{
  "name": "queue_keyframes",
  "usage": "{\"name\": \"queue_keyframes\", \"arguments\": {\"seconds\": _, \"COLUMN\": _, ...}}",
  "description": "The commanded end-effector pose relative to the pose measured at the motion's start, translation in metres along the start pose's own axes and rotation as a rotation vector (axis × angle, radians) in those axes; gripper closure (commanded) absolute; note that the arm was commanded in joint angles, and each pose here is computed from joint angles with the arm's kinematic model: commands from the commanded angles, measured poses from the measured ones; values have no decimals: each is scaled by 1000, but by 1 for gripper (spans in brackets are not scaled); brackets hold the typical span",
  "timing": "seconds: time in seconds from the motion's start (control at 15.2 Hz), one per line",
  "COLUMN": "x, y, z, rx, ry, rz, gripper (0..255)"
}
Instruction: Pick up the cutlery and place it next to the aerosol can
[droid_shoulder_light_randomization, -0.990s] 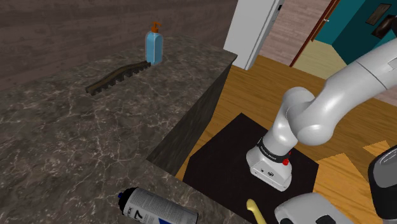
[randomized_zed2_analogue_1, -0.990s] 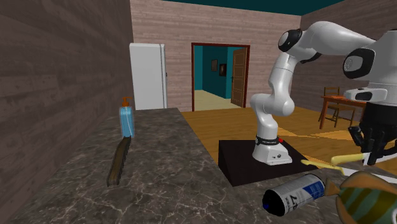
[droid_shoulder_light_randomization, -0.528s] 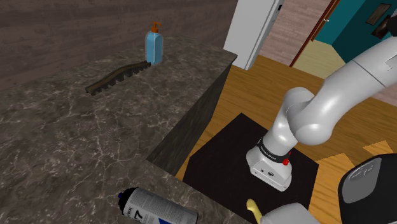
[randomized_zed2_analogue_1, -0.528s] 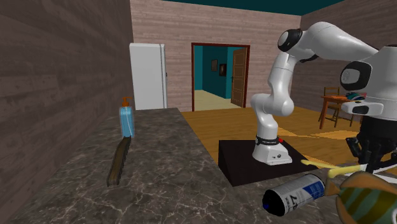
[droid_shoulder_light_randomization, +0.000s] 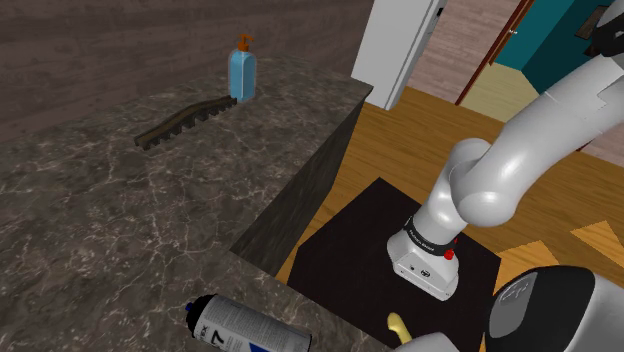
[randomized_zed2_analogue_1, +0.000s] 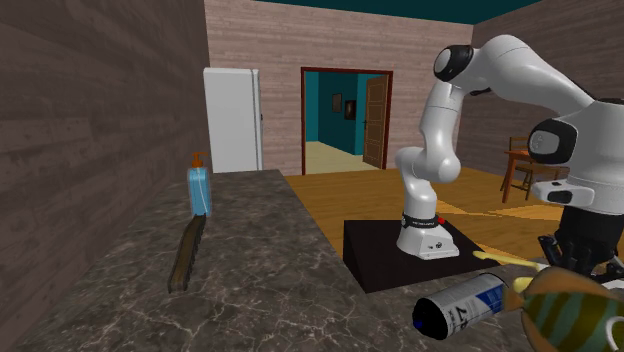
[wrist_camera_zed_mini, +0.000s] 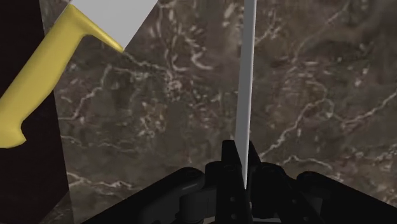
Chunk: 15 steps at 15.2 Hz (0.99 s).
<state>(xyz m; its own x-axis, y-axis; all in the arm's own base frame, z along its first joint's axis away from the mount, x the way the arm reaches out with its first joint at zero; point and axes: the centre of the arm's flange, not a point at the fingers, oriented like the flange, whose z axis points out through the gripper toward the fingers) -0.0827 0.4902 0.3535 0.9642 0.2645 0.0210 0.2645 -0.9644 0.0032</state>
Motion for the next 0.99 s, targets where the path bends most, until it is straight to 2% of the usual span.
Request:
{"name": "queue_keyframes", "arguments": {"seconds": 0.0, "x": 0, "y": 0, "z": 10, "rx": 1, "ry": 0, "rz": 0, "gripper": 255}}
{"name": "queue_keyframes", "arguments": {"seconds": 0.59, "x": -1, "y": 0, "z": 13, "rx": 1, "ry": 0, "rz": 0, "gripper": 255}}
{"name": "queue_keyframes", "arguments": {"seconds": 0.66, "x": -1, "y": 0, "z": 13, "rx": 1, "ry": 0, "rz": 0, "gripper": 0}}
{"name": "queue_keyframes", "arguments": {"seconds": 0.92, "x": -1, "y": 0, "z": 13, "rx": 1, "ry": 0, "rz": 0, "gripper": 0}}
